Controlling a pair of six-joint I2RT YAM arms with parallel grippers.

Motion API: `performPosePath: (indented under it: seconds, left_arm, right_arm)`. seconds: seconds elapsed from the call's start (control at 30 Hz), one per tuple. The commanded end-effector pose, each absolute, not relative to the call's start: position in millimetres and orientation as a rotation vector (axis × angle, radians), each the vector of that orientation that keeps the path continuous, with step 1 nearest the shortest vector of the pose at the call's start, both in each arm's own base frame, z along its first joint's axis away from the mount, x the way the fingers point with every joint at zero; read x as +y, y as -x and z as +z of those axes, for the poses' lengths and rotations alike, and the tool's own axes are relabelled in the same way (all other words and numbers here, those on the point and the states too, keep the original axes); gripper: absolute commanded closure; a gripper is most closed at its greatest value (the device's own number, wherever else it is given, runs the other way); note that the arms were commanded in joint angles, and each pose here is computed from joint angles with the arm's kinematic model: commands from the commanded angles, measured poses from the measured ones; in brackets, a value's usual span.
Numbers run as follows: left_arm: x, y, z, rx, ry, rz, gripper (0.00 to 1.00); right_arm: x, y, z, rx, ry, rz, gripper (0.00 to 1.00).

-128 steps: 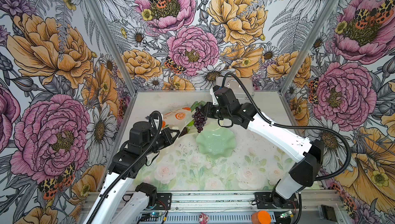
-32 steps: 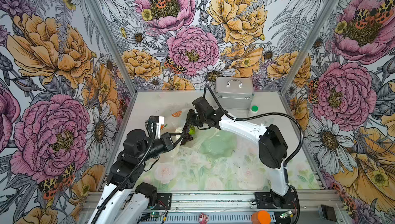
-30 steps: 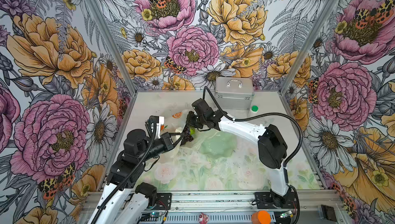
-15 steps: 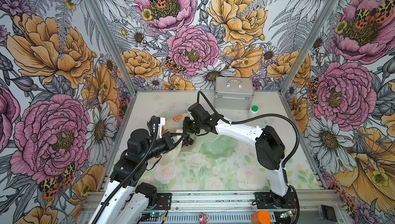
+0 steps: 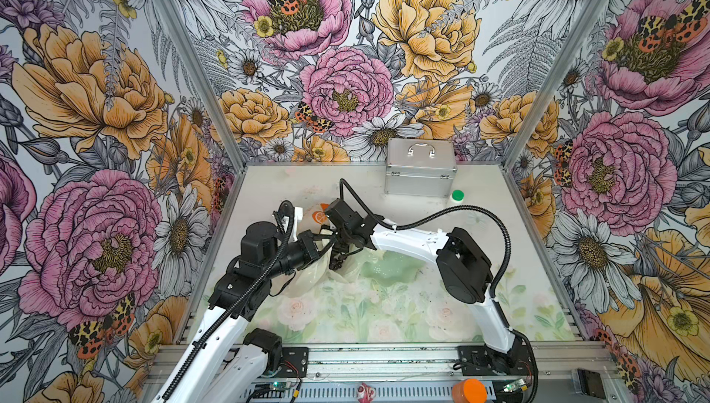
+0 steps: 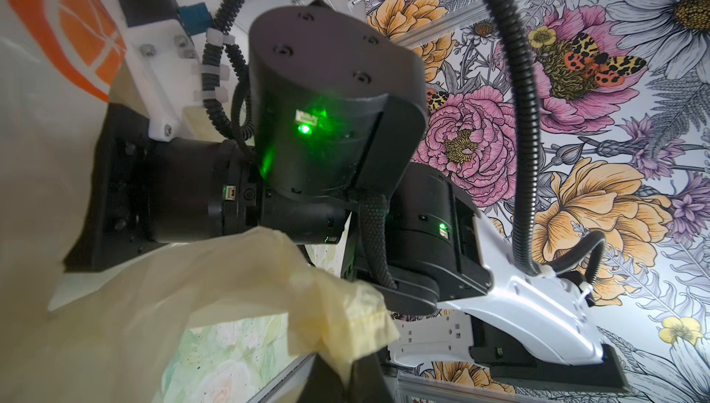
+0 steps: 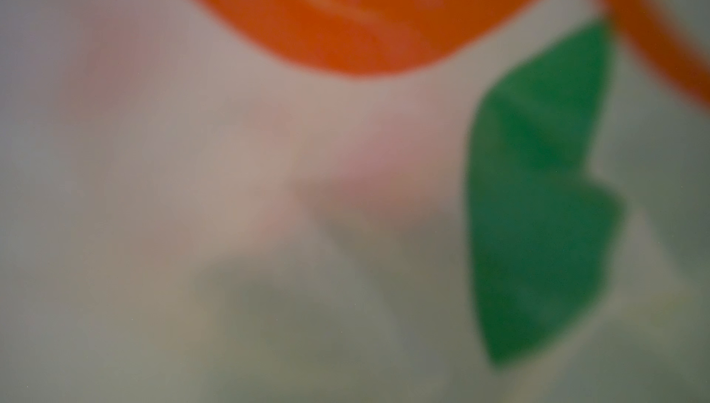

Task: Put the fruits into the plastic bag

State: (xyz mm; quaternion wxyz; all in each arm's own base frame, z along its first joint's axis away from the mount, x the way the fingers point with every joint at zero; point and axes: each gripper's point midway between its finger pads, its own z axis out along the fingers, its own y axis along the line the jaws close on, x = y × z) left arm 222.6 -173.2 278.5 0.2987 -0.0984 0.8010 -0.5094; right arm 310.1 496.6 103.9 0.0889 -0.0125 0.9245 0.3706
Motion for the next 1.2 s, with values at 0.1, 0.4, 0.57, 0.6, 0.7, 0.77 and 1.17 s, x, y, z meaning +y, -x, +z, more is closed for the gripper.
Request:
performPosePath:
  seconds: [0.1,0.4,0.57,0.6,0.7,0.77,1.17]
  left_arm:
    - [-174.8,-224.1,306.5,2.045,0.18,-1.366,1.0]
    - [-175.6,-215.8,301.3,2.071,0.144,-1.372,1.0]
    - [-178.1,-214.5,297.8,2.085,0.122,-1.383,1.0]
    - [-178.5,-214.6,296.4,2.09,0.119,-1.383,1.0]
    - [-179.5,-213.0,294.6,2.094,0.108,-1.382,1.0]
    - [-179.9,-212.2,292.1,2.099,0.102,-1.376,1.0]
    - [-170.3,-212.3,270.3,2.176,0.139,-1.242,1.0]
  right_arm:
    - [497.0,-327.2,79.4,2.787,-0.112,1.049,0.84]
    - [484.7,-361.2,75.5,2.754,-0.242,1.013,0.83]
    - [475.0,-376.6,72.8,2.741,-0.294,0.983,0.82]
    - [472.6,-379.7,71.3,2.74,-0.31,0.977,0.81]
    - [467.2,-385.5,68.0,2.74,-0.337,0.964,0.77]
    - [464.9,-388.1,68.3,2.736,-0.347,0.961,0.75]
    - [457.6,-398.4,80.1,2.712,-0.339,0.974,0.46]
